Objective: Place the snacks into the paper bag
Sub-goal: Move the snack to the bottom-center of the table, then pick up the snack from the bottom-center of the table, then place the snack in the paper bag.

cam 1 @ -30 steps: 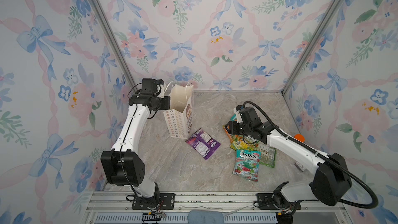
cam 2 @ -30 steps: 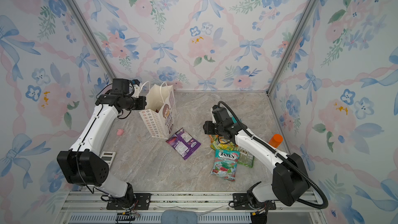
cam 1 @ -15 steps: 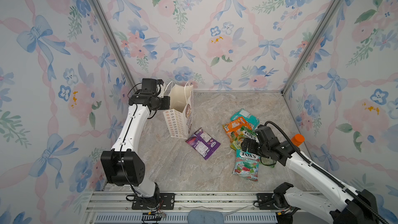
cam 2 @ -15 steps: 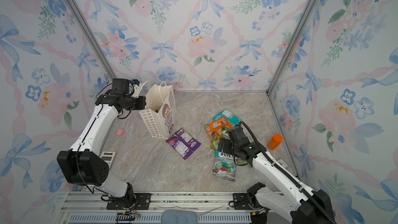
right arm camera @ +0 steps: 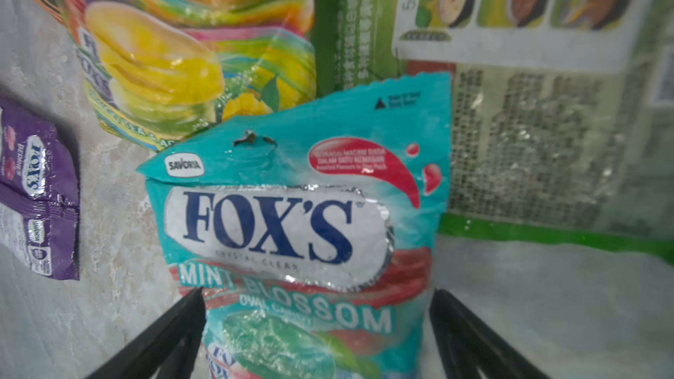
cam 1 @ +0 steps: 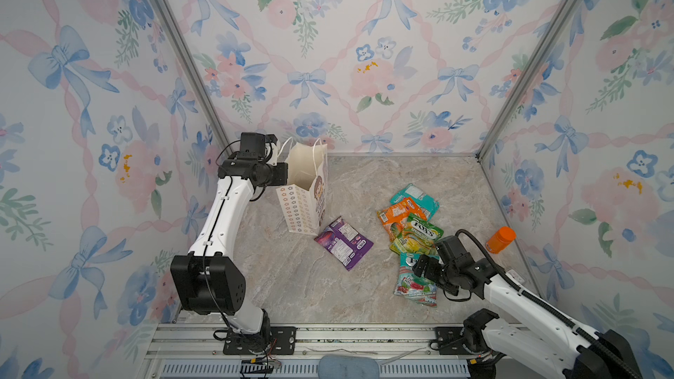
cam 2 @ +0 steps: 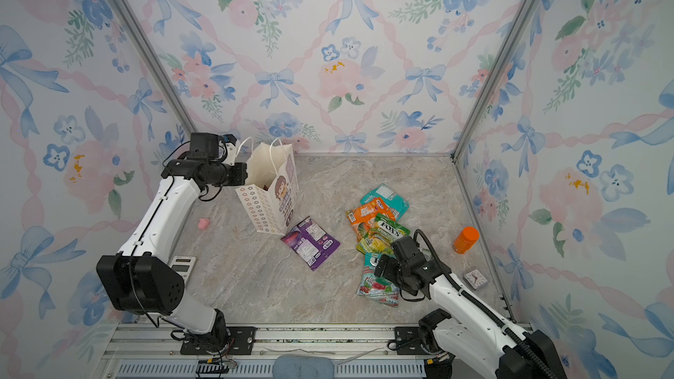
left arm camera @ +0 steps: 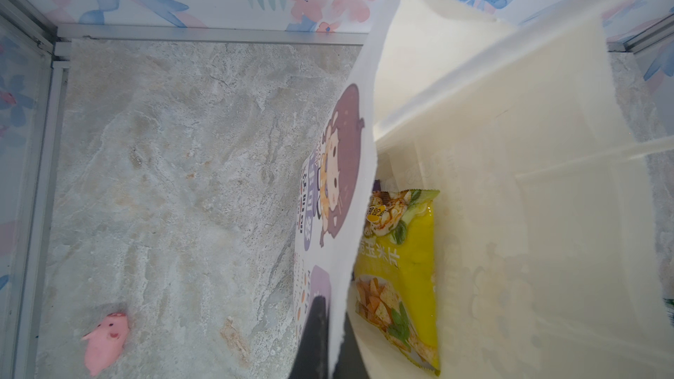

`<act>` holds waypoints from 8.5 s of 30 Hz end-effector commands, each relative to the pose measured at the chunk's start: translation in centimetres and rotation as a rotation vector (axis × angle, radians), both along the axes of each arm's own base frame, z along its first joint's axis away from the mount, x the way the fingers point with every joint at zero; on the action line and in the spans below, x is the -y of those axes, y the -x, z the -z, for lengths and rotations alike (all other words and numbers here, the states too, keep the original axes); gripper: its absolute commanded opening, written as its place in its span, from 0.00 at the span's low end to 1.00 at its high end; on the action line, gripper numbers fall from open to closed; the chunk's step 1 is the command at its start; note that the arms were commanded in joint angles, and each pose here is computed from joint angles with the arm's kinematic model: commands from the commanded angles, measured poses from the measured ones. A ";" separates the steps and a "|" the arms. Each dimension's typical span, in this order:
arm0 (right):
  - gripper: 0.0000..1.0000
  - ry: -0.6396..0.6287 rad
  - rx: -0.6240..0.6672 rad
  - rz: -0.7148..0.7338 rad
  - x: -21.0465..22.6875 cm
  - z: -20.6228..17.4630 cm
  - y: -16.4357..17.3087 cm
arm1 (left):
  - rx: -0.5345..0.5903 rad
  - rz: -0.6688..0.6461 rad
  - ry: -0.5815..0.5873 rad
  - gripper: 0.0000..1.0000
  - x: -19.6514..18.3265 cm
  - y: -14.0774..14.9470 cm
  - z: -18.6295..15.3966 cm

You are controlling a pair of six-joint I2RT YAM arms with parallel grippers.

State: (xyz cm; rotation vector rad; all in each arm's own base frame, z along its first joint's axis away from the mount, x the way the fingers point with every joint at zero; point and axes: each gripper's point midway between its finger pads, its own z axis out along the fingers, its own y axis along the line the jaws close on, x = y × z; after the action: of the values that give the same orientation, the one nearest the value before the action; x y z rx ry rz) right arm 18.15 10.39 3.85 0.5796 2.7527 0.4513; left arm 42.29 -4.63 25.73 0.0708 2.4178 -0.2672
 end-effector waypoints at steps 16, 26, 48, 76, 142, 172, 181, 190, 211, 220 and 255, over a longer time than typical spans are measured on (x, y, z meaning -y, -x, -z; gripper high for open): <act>0.92 -0.347 0.076 -0.010 -8.3 -1.9 -2.3 | 0.000 -0.002 0.013 0.00 0.1 -0.2 0.3; 0.76 -0.110 0.010 -0.155 -5.1 0.5 0.2 | 0.001 0.000 0.014 0.00 0.1 -0.2 0.2; 0.00 -0.198 0.147 -0.230 -8.1 -4.6 -1.9 | 0.000 -0.001 0.014 0.00 0.1 -0.2 0.3; 0.00 -0.280 0.966 -0.521 -22.4 -37.6 -15.9 | -0.005 0.011 0.031 0.00 0.6 -0.3 0.4; 0.00 0.067 1.109 -0.457 -27.1 -40.3 -23.4 | 0.005 0.031 0.054 0.00 1.3 0.0 0.0; 0.00 0.181 1.049 -0.555 -30.7 -36.8 -22.4 | 0.005 0.034 0.064 0.00 1.4 0.0 -0.1; 0.00 0.222 0.990 -0.557 -30.6 -34.8 -22.7 | 0.039 0.021 0.067 0.00 1.3 0.0 -1.1; 0.00 0.233 0.948 -0.546 -29.7 -33.5 -23.1 | 0.130 -0.006 0.088 0.00 1.1 0.4 -3.7; 0.00 0.048 0.849 -0.543 -31.0 -30.8 -24.2 | 0.153 0.014 0.153 0.00 2.7 0.5 -4.3; 0.00 -0.098 0.826 -0.549 -33.2 -31.0 -24.1 | 0.148 0.029 0.163 0.00 3.2 0.5 -4.2; 0.00 -0.350 0.837 -0.418 -33.0 -35.2 -27.9 | 0.137 0.044 0.182 0.00 3.7 0.5 -3.9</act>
State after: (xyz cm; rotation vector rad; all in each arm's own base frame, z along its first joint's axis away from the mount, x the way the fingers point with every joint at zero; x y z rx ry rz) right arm 46.04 43.24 38.06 -0.1407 1.9955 0.9968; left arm 41.79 -7.45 27.94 0.0306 2.3139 -0.4371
